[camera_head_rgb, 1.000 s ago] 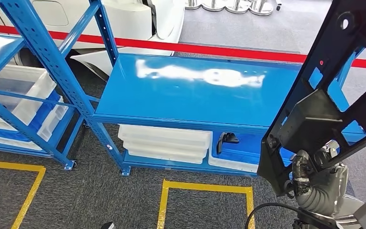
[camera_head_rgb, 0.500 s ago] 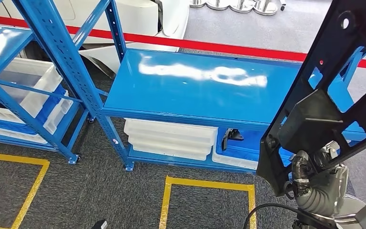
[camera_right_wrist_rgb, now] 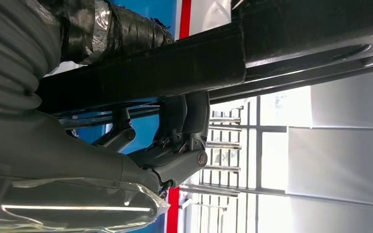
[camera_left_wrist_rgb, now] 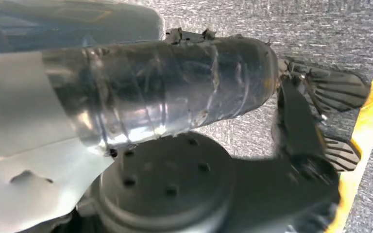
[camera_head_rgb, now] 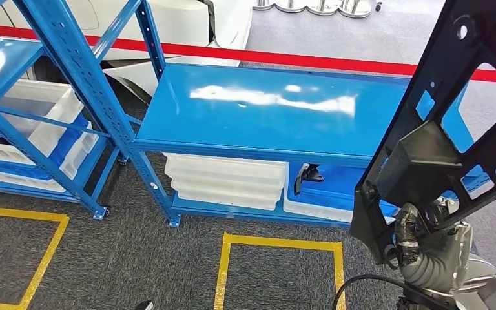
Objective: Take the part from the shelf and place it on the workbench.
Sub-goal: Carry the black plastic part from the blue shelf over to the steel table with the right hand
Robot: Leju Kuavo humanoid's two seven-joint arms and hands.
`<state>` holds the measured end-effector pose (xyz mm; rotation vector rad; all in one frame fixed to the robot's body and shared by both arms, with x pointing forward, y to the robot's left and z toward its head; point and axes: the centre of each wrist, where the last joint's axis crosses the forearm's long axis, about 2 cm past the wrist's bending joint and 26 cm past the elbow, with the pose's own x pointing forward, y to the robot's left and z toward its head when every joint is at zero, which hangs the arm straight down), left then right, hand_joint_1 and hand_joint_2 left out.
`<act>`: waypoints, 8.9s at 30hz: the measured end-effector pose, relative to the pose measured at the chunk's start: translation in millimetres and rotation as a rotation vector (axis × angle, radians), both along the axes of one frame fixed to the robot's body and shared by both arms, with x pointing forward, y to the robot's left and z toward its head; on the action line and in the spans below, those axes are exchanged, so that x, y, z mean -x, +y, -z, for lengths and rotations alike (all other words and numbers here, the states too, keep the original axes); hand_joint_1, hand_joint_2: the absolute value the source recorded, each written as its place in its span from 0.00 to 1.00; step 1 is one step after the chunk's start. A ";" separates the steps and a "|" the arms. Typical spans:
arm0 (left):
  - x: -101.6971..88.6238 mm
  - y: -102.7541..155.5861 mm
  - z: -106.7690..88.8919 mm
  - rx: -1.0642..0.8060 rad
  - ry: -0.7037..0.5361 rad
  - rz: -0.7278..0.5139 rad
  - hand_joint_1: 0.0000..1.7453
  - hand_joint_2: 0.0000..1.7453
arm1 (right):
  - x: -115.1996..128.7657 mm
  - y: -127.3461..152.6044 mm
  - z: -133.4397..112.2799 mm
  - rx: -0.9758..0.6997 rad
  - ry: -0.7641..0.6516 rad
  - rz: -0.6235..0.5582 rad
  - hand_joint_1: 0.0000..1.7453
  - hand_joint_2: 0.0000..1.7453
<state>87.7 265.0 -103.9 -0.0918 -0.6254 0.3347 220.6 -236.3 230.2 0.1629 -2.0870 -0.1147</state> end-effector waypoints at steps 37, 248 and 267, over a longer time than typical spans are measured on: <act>0.4 -3.3 -0.1 0.005 -0.003 0.015 0.00 0.00 | 0.5 2.0 2.3 -0.063 -0.002 -0.075 1.00 1.00; 1.4 -18.0 -1.0 0.047 -0.015 0.032 0.00 0.00 | 3.6 -6.6 1.7 0.091 0.057 -0.004 1.00 1.00; 2.5 -26.7 -1.6 0.066 -0.009 0.031 0.00 0.00 | 2.6 -6.0 -0.3 0.091 0.049 -0.010 1.00 1.00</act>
